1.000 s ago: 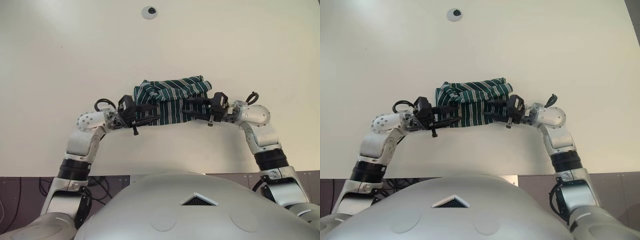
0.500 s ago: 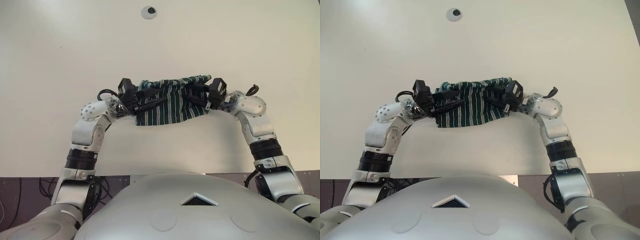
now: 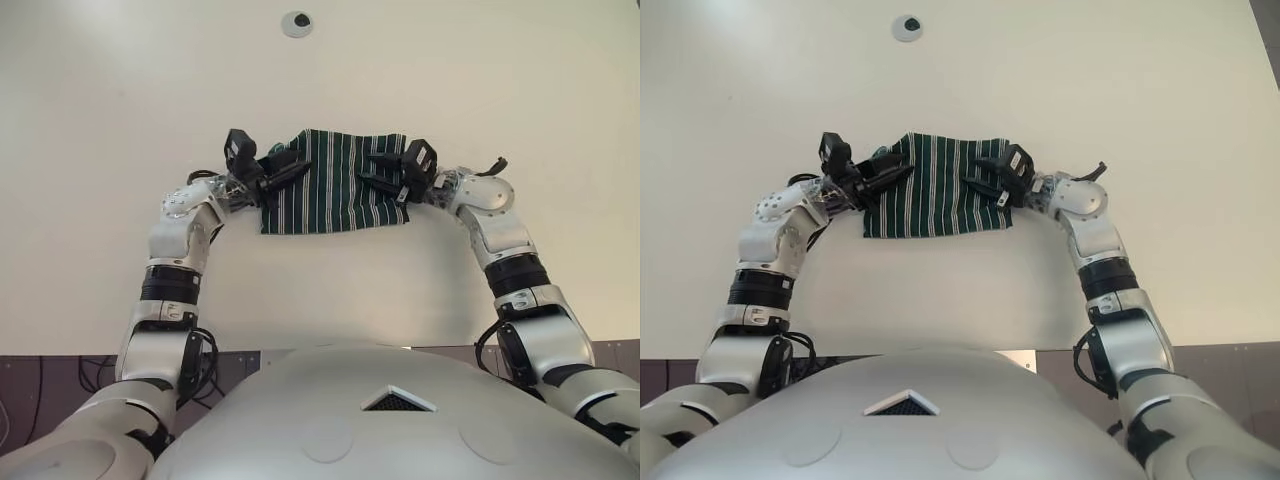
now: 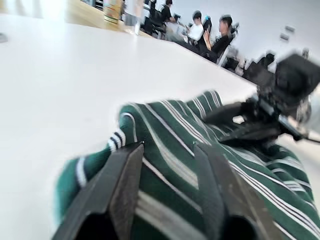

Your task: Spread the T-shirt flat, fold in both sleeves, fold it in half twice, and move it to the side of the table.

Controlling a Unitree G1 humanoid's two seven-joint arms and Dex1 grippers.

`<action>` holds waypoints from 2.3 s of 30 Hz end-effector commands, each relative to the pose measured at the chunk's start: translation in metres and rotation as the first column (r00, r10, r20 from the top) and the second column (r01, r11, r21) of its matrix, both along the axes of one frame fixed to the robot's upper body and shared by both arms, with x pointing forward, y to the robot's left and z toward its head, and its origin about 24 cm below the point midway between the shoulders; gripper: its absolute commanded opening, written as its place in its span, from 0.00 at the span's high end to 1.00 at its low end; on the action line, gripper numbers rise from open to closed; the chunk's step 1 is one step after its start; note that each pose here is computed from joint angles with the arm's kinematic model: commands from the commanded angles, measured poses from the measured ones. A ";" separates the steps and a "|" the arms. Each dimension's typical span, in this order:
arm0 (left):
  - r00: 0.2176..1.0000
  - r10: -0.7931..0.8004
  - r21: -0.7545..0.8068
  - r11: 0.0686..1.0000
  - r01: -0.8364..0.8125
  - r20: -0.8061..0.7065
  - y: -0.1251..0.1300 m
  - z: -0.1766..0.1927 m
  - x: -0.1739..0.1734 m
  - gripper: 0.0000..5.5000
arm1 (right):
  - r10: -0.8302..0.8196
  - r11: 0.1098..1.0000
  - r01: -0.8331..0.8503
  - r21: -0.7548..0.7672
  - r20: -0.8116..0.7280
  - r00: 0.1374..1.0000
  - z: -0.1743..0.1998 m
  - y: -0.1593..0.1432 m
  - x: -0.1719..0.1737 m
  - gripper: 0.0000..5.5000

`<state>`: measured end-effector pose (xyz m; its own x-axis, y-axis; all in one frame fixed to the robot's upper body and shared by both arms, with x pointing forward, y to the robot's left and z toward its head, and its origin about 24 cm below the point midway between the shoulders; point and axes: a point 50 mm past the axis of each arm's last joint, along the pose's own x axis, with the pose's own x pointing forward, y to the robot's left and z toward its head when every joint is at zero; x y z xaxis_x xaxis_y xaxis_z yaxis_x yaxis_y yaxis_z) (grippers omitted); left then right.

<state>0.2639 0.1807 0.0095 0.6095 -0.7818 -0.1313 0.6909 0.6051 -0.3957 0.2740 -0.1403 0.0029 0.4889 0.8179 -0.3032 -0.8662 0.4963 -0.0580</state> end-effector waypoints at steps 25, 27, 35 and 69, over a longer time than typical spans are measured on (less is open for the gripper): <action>0.779 0.587 -0.363 0.791 -0.493 0.222 0.045 0.036 0.014 0.67 | 0.070 0.997 -0.072 0.010 0.129 0.989 0.027 0.062 -0.008 0.68; 0.713 0.645 -0.398 0.752 -0.526 0.276 0.041 0.042 0.019 0.67 | -0.027 0.995 0.036 -0.095 0.095 0.995 0.007 0.065 0.002 0.68; 0.635 0.712 -0.475 0.689 -0.548 0.300 0.017 0.046 0.028 0.67 | -0.441 0.868 0.430 -0.249 0.011 0.897 -0.042 -0.035 0.001 0.68; 0.196 0.725 -0.442 0.587 -0.678 0.660 -0.043 0.109 0.035 0.67 | -0.861 0.495 0.512 0.702 0.316 0.398 0.112 -0.008 0.029 0.68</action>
